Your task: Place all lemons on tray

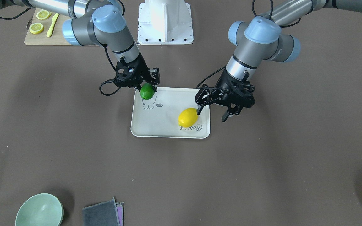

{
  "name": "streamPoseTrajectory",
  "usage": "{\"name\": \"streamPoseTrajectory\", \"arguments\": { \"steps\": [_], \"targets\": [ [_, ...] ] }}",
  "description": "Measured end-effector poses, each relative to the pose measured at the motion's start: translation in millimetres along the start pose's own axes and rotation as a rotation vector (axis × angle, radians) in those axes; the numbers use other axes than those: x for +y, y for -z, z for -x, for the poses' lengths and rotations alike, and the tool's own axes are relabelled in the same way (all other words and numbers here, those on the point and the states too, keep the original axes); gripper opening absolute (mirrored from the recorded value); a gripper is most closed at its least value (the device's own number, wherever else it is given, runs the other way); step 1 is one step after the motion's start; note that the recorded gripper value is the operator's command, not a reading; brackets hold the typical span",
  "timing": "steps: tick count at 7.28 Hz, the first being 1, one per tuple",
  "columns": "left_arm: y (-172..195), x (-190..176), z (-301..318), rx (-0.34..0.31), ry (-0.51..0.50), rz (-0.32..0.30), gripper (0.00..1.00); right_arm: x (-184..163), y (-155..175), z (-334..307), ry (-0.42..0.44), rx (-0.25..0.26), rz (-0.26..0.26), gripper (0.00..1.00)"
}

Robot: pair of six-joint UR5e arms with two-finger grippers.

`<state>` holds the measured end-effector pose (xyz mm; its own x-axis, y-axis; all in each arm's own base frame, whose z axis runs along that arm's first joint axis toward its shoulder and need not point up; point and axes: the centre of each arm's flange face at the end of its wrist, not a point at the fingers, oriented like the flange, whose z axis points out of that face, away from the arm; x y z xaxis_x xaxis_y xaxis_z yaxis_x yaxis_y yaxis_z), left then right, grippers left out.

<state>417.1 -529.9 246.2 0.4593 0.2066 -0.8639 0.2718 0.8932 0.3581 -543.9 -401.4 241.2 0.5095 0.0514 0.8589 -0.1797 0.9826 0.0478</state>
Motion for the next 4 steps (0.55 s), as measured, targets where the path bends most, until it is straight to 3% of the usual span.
{"name": "streamPoseTrajectory", "arguments": {
  "steps": [1, 2, 3, 4],
  "targets": [
    [17.8, -17.4, 25.9, -0.016, -0.067, -0.018, 0.98, -1.7, -13.4, 3.5, 0.001, 0.017, -0.001, 0.0],
    [40.1, -28.8, 60.9, -0.036, -0.139, -0.029, 0.98, -4.3, -22.9, 2.1, 0.001, 0.034, -0.008, 0.7],
    [64.8, -37.2, 97.9, -0.049, -0.18, -0.021, 0.98, -8.3, -29.1, -1.0, -0.002, 0.049, -0.021, 1.0],
    [95.0, -47.3, 139.6, -0.053, -0.174, -0.005, 0.98, -14.3, -31.6, -4.5, -0.011, 0.06, -0.033, 1.0]
  ]
}}
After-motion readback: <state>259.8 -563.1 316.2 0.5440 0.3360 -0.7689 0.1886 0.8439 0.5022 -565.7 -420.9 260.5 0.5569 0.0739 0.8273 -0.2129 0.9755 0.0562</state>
